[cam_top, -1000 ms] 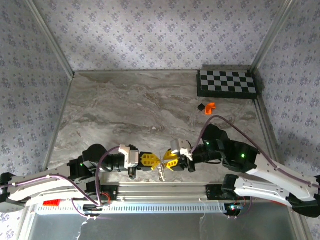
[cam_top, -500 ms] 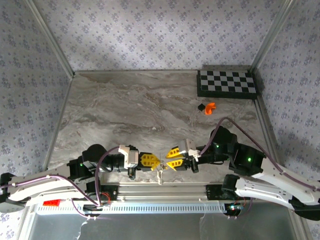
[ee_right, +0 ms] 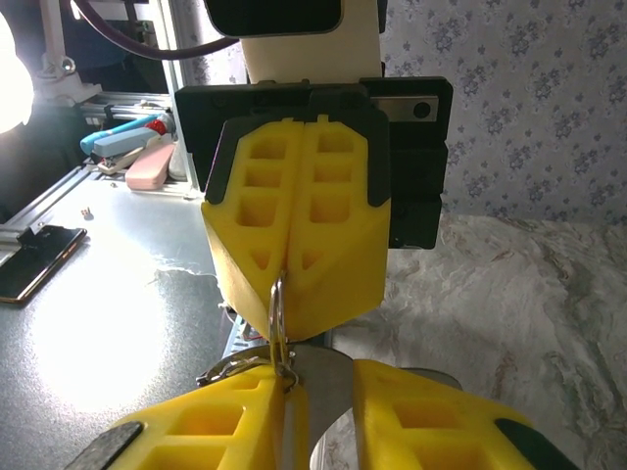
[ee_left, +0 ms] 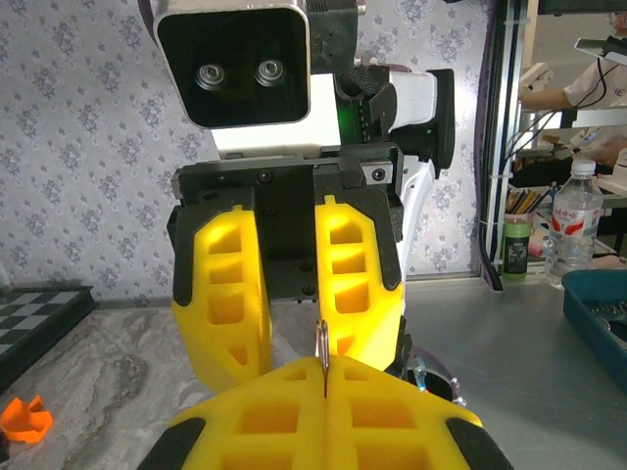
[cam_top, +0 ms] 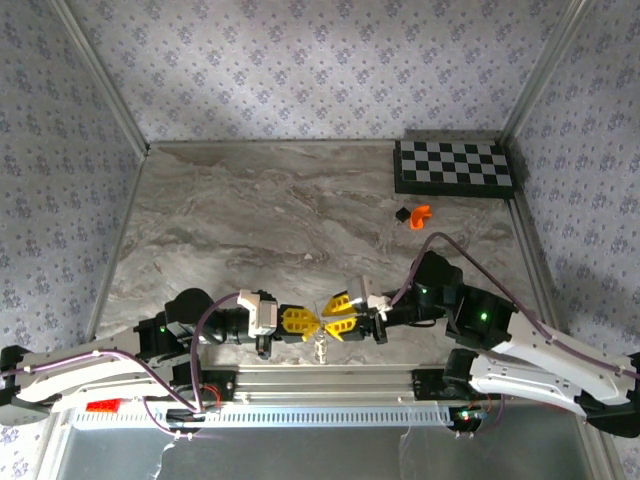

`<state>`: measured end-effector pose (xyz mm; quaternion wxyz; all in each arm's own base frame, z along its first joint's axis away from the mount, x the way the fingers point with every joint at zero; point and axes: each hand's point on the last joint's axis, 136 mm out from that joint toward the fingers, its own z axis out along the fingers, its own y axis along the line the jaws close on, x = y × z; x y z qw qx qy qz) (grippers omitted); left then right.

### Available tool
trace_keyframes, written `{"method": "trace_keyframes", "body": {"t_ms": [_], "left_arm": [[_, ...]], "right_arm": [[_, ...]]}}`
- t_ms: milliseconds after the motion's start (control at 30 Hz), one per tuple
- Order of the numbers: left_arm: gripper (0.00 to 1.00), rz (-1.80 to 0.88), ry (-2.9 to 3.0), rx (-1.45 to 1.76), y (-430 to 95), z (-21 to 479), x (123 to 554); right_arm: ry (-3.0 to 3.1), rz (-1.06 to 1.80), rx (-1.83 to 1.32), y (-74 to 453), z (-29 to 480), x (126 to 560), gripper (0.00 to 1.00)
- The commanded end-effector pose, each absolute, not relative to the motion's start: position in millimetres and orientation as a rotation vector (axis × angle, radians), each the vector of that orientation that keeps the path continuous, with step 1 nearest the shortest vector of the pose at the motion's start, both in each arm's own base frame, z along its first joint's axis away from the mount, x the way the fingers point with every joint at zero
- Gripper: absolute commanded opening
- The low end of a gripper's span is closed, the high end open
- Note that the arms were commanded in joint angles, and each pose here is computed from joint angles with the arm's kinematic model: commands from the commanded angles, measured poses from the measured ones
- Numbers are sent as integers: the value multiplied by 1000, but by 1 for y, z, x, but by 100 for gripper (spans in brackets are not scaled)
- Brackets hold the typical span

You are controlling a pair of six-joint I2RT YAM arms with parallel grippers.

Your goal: Put the keys on the keyring

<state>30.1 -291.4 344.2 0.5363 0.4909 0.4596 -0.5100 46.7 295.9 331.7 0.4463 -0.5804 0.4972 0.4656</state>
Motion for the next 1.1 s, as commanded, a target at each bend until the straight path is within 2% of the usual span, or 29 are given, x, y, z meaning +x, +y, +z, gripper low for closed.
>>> {"method": "trace_keyframes", "body": {"t_ms": [0, 267, 700, 1067], "left_arm": [[0, -1253, 1032, 1130, -285, 367, 26], [0, -1249, 1035, 1121, -284, 367, 27], [0, -1202, 1048, 1060, -274, 368, 36], [0, -1198, 1051, 1061, -274, 366, 37]], "right_arm": [[1203, 1185, -1429, 298, 338, 43, 22], [1196, 1218, -1442, 304, 337, 39, 21], [1215, 1176, -1390, 295, 336, 44, 28], [1225, 1224, -1400, 295, 328, 38, 30]]}}
